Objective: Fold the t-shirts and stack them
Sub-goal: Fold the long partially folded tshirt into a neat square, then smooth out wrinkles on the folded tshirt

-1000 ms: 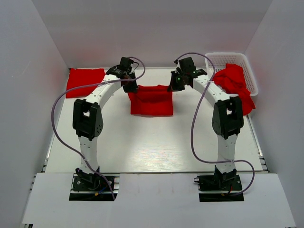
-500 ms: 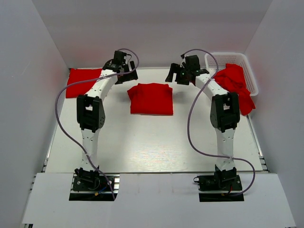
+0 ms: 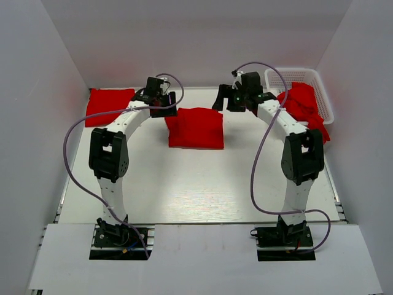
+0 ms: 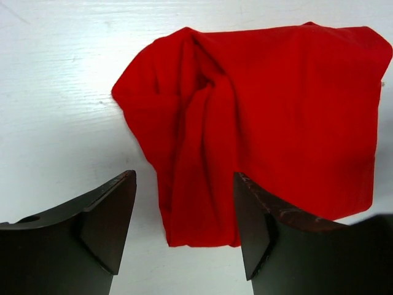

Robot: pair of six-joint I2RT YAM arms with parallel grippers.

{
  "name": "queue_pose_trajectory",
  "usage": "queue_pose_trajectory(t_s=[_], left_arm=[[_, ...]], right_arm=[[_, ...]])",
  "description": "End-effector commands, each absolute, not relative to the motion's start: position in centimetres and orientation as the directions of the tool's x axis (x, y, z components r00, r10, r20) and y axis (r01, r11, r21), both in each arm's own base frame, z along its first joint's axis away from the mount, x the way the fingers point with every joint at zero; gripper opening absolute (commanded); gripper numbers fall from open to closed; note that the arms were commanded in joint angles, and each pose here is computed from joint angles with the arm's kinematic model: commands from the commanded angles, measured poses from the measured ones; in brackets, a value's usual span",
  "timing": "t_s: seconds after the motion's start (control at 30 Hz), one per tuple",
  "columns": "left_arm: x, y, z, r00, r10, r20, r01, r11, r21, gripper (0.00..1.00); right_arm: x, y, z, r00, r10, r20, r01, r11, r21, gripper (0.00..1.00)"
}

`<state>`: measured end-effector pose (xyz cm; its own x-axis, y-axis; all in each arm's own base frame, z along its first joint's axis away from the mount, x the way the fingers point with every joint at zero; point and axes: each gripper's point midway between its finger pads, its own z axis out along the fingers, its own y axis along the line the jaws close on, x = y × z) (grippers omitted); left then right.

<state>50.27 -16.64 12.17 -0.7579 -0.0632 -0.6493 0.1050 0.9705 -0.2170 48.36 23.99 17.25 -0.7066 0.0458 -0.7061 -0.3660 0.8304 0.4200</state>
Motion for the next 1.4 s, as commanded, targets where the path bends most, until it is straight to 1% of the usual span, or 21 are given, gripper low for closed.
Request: queue_pose_trajectory(t_s=[0.0, 0.17, 0.2, 0.27, 0.4, 0.47, 0.5, 0.6, 0.7, 0.8, 0.87, 0.93, 1.0, 1.03, 1.1, 1.13, 1.17, 1.2, 1.27, 1.33, 1.37], left_arm=[[51.8, -17.5, 13.1, -0.720, -0.039, -0.692, 0.167, 0.959, -0.227, 0.74], [53.6, -18.0, 12.8, -0.705, -0.032, -0.709, 0.177, 0.959, -0.220, 0.72], [54.1, -17.9, 12.0, -0.702, -0.033, -0.711, 0.171, 0.962, -0.214, 0.72], [54.7, -18.1, 12.1, -0.691, -0.026, -0.723, 0.182, 0.961, -0.208, 0.72], [55.9, -19.0, 11.0, -0.692, -0.016, -0.722, 0.210, 0.952, -0.222, 0.71], [56.4, -19.9, 11.1, -0.688, -0.006, -0.725, 0.250, 0.937, -0.245, 0.65], [56.4, -19.9, 9.9, -0.706, -0.001, -0.708, 0.244, 0.938, -0.245, 0.64], [56.7, -20.2, 9.5, -0.709, 0.000, -0.705, 0.252, 0.934, -0.252, 0.59], [56.8, -19.9, 9.5, -0.706, -0.001, -0.708, 0.238, 0.942, -0.239, 0.49], [56.8, -19.8, 9.4, -0.704, 0.008, -0.710, 0.244, 0.942, -0.232, 0.43], [56.6, -20.5, 9.3, -0.704, 0.014, -0.710, 0.260, 0.936, -0.239, 0.37], [56.6, -21.0, 9.5, -0.699, 0.014, -0.715, 0.279, 0.926, -0.255, 0.30], [56.3, -21.1, 9.2, -0.707, 0.017, -0.707, 0.285, 0.921, -0.264, 0.21], [56.5, -21.2, 9.3, -0.701, 0.015, -0.713, 0.288, 0.921, -0.264, 0.19], [56.4, -21.3, 9.3, -0.702, 0.015, -0.712, 0.294, 0.917, -0.270, 0.09], [56.4, -21.3, 9.3, -0.702, 0.015, -0.712, 0.294, 0.917, -0.270, 0.06], [56.2, -21.3, 9.0, -0.708, 0.017, -0.706, 0.291, 0.918, -0.270, 0.02], [56.2, -21.3, 9.0, -0.708, 0.017, -0.706, 0.291, 0.918, -0.270, 0.00], [56.2, -21.2, 8.6, -0.709, 0.018, -0.705, 0.291, 0.918, -0.270, 0.00], [56.3, -21.3, 9.0, -0.694, 0.013, -0.719, 0.296, 0.916, -0.269, 0.00], [56.0, -21.2, 9.4, -0.688, 0.011, -0.725, 0.299, 0.916, -0.269, 0.00]], right_arm=[[47.9, 24.1, 15.0, -0.730, -0.006, -0.683, -0.379, 0.836, 0.397, 0.90], [49.7, 24.1, 13.3, -0.738, 0.000, -0.675, -0.347, 0.858, 0.379, 0.90], [50.5, 24.2, 14.3, -0.718, 0.001, -0.696, -0.353, 0.861, 0.366, 0.90], [51.1, 24.0, 12.2, -0.745, 0.001, -0.667, -0.321, 0.876, 0.360, 0.90], [52.9, 24.0, 12.0, -0.723, 0.013, -0.691, -0.308, 0.889, 0.339, 0.90], [53.0, 24.2, 11.3, -0.720, 0.009, -0.693, -0.315, 0.886, 0.339, 0.90], [53.1, 24.2, 11.3, -0.718, 0.012, -0.695, -0.316, 0.885, 0.342, 0.90], [53.9, 24.8, 10.9, -0.721, 0.024, -0.693, -0.319, 0.876, 0.362, 0.90], [54.6, 25.8, 10.2, -0.725, 0.056, -0.687, -0.317, 0.857, 0.405, 0.82], [55.0, 26.3, 9.8, -0.727, 0.076, -0.683, -0.318, 0.844, 0.432, 0.78], [55.4, 26.6, 9.6, -0.724, 0.084, -0.685, -0.320, 0.839, 0.440, 0.74], [55.6, 27.0, 10.0, -0.718, 0.092, -0.690, -0.328, 0.830, 0.452, 0.65], [55.8, 27.2, 9.7, -0.719, 0.103, -0.688, -0.323, 0.826, 0.462, 0.62], [56.0, 27.2, 9.8, -0.716, 0.114, -0.689, -0.320, 0.824, 0.468, 0.58], [56.2, 27.0, 9.6, -0.718, 0.125, -0.685, -0.308, 0.825, 0.474, 0.54], [56.2, 27.2, 9.5, -0.718, 0.128, -0.684, -0.306, 0.825, 0.475, 0.52], [56.3, 27.1, 9.6, -0.715, 0.131, -0.687, -0.306, 0.825, 0.475, 0.52], [56.2, 27.2, 9.3, -0.719, 0.133, -0.683, -0.301, 0.826, 0.477, 0.52], [56.3, 27.2, 9.1, -0.718, 0.134, -0.683, -0.301, 0.825, 0.479, 0.50], [56.3, 27.2, 8.9, -0.720, 0.136, -0.680, -0.298, 0.824, 0.481, 0.46], [56.5, 27.0, 8.9, -0.720, 0.139, -0.680, -0.296, 0.825, 0.481, 0.43]])
